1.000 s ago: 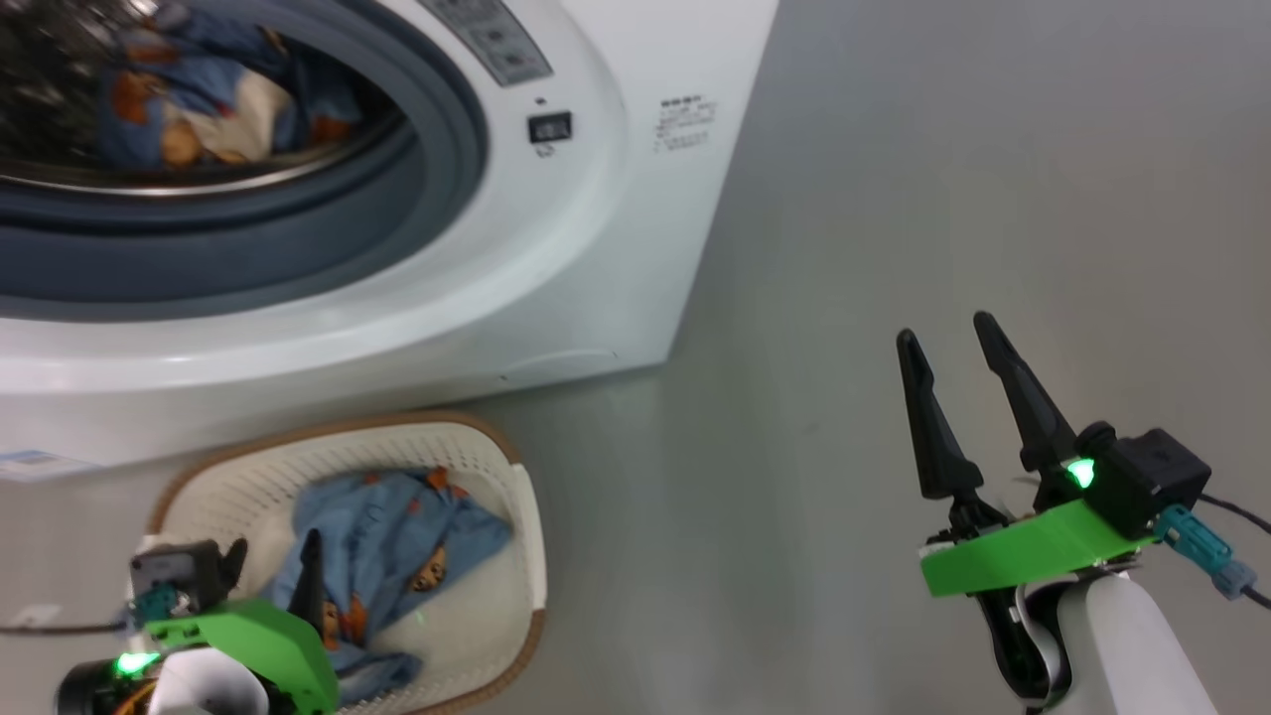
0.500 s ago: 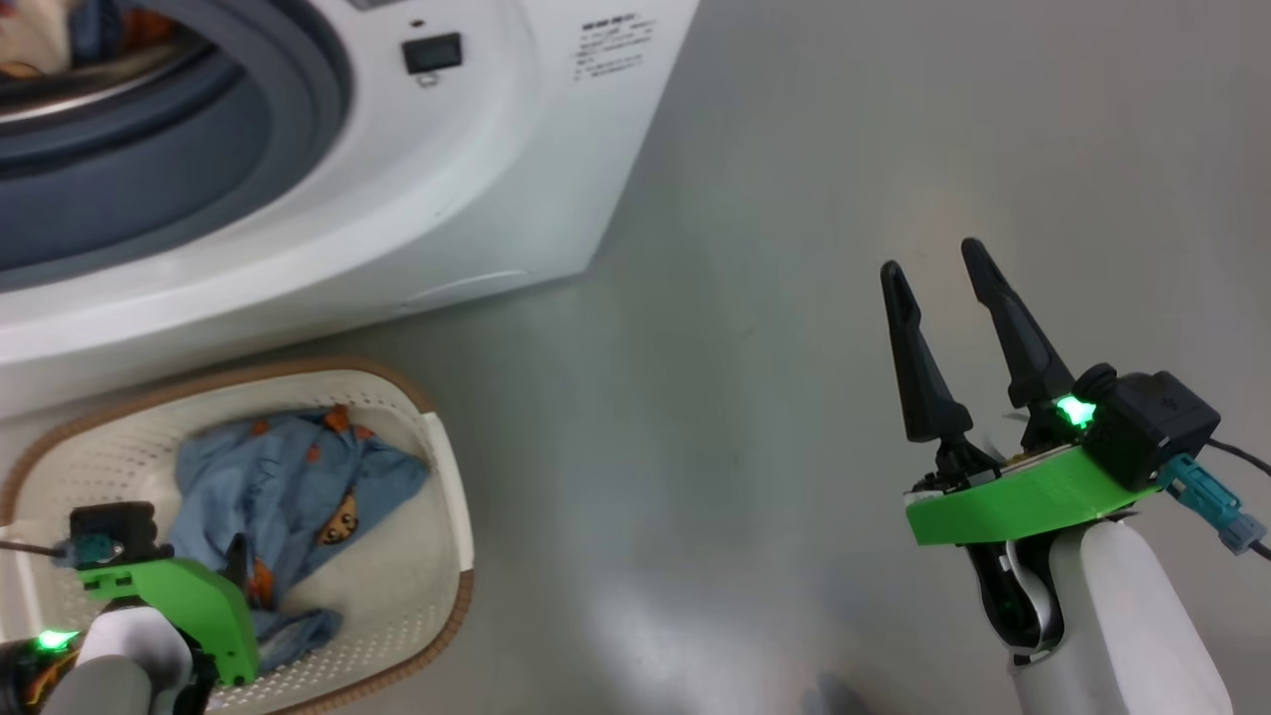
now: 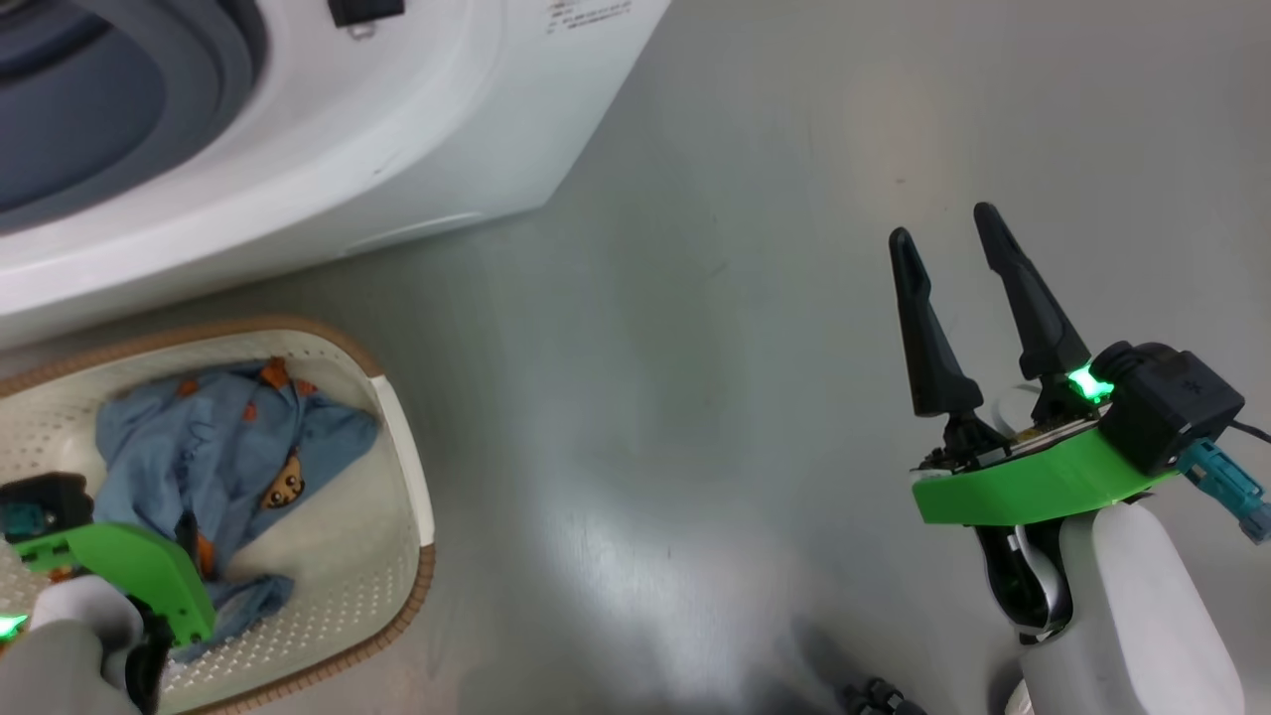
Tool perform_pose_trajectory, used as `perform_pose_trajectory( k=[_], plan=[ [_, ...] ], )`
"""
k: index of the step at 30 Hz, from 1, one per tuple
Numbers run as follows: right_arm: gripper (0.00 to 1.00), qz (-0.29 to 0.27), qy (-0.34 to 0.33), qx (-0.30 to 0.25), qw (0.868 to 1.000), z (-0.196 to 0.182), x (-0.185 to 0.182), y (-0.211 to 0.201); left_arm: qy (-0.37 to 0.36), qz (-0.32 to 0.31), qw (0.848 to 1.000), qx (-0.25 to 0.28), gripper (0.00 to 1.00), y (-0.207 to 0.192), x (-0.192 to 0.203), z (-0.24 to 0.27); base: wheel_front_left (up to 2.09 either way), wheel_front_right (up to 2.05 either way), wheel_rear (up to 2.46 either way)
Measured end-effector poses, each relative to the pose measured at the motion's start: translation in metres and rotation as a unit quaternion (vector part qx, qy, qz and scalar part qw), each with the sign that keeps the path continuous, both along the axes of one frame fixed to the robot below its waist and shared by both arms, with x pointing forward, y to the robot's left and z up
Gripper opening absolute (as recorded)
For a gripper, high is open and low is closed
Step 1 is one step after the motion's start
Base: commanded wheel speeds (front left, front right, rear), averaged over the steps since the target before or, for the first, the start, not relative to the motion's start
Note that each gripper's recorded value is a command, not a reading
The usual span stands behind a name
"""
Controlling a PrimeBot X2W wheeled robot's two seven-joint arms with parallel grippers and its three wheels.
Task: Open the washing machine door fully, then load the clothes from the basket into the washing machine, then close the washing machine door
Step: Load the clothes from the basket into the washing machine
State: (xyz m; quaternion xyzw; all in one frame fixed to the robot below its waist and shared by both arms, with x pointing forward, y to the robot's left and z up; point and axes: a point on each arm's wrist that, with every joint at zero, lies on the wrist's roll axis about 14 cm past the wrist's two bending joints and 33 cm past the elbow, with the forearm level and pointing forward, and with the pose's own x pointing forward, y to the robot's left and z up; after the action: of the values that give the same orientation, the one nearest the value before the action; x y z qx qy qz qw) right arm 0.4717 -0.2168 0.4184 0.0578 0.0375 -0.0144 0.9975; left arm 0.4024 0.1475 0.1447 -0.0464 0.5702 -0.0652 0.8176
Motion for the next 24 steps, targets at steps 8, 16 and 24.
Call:
perform_pose_trajectory(
  k=[8, 16, 24],
  plan=[
    [1.00, 0.004, 0.018, -0.007, 1.000, -0.020, 0.006, 0.001, 0.000, 0.010, 1.000, -0.002, 1.00, 0.000, 0.012, -0.017, 0.00, 0.00, 0.00],
    [1.00, 0.011, 0.020, -0.012, 1.000, -0.029, 0.015, 0.004, 0.001, 0.010, 1.000, 0.007, 1.00, 0.004, 0.014, -0.030, 0.00, 0.00, 0.00],
    [1.00, 0.008, 0.029, -0.014, 0.999, -0.039, 0.016, 0.001, -0.009, 0.006, 1.000, 0.014, 1.00, 0.004, 0.022, -0.037, 0.00, 0.00, 0.00]
  ],
)
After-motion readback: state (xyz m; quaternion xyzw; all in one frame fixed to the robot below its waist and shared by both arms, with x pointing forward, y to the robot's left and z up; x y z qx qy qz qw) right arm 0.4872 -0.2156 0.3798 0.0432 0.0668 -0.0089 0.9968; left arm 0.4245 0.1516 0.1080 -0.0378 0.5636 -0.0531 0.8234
